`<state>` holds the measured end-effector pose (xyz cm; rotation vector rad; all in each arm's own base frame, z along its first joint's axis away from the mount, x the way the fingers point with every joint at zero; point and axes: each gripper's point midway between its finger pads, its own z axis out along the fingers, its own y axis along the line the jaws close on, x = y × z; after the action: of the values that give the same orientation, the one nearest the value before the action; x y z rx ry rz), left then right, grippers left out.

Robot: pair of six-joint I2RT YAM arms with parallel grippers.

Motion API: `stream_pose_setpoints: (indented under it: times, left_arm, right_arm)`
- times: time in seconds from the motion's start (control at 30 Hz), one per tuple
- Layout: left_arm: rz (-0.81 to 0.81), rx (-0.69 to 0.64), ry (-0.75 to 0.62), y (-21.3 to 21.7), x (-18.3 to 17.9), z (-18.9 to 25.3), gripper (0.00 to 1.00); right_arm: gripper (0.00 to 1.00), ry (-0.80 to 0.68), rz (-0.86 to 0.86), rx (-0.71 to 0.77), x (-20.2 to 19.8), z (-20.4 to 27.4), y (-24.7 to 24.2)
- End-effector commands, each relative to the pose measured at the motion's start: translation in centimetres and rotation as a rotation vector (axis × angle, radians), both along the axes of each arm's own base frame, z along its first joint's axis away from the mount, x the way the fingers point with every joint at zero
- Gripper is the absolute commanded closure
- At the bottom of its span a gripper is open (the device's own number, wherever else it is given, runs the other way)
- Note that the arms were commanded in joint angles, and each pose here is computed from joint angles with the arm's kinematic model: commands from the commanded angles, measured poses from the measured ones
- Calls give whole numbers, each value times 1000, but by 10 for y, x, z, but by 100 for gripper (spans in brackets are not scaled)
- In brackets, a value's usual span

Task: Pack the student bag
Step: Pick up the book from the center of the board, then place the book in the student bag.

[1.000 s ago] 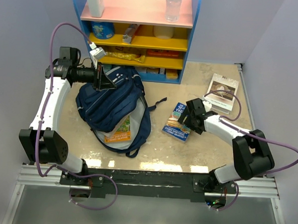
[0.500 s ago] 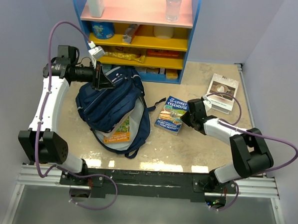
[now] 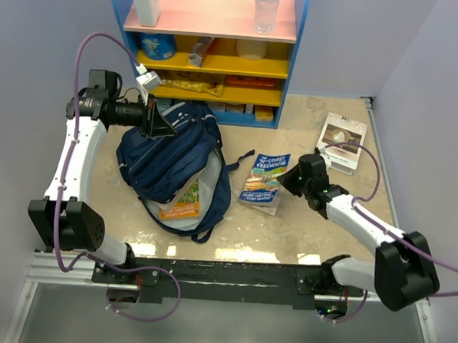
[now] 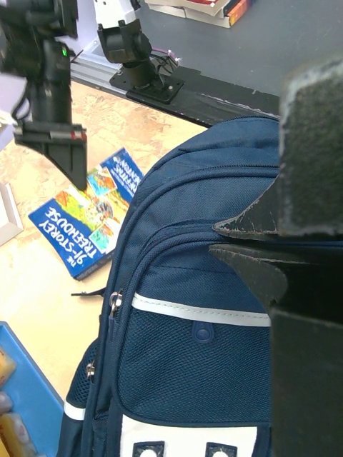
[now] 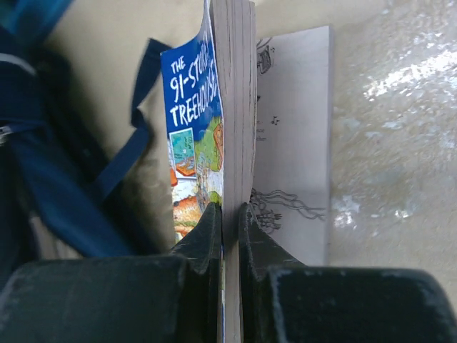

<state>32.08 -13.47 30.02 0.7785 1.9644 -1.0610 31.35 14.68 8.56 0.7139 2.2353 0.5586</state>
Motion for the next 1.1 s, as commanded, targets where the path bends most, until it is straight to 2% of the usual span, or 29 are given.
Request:
stream_pose_setpoints:
  times: [0.0, 0.3, 0.5, 0.63, 0.67, 0.73, 0.87, 1.07]
  left_arm:
    - [-42, -75, -123, -6, -2, 41, 100]
    - [-24, -71, -127, -5, 3, 38, 100]
    - [-10, -91, -133, -6, 5, 45, 100]
    - [-13, -118, -143, -9, 8, 57, 100]
    - [-13, -121, -149, -9, 9, 62, 100]
    - [-17, -122, -149, -10, 9, 63, 100]
    - [-25, -117, -141, -10, 6, 60, 100]
    - [-37, -109, -138, -11, -2, 58, 100]
  right_arm:
    - [100, -148, 67, 151, 1, 82, 21]
    - [100, -240, 188, 419, -30, 158, 51]
    - [100, -243, 299, 467, -41, 183, 90]
    - [100, -232, 392, 496, -49, 186, 135]
    - [100, -195, 402, 485, -47, 174, 146]
    - [100, -230, 449, 505, -50, 192, 169]
    - [100, -256, 451, 519, -36, 201, 195]
    - [100, -299, 334, 539, 0, 209, 208]
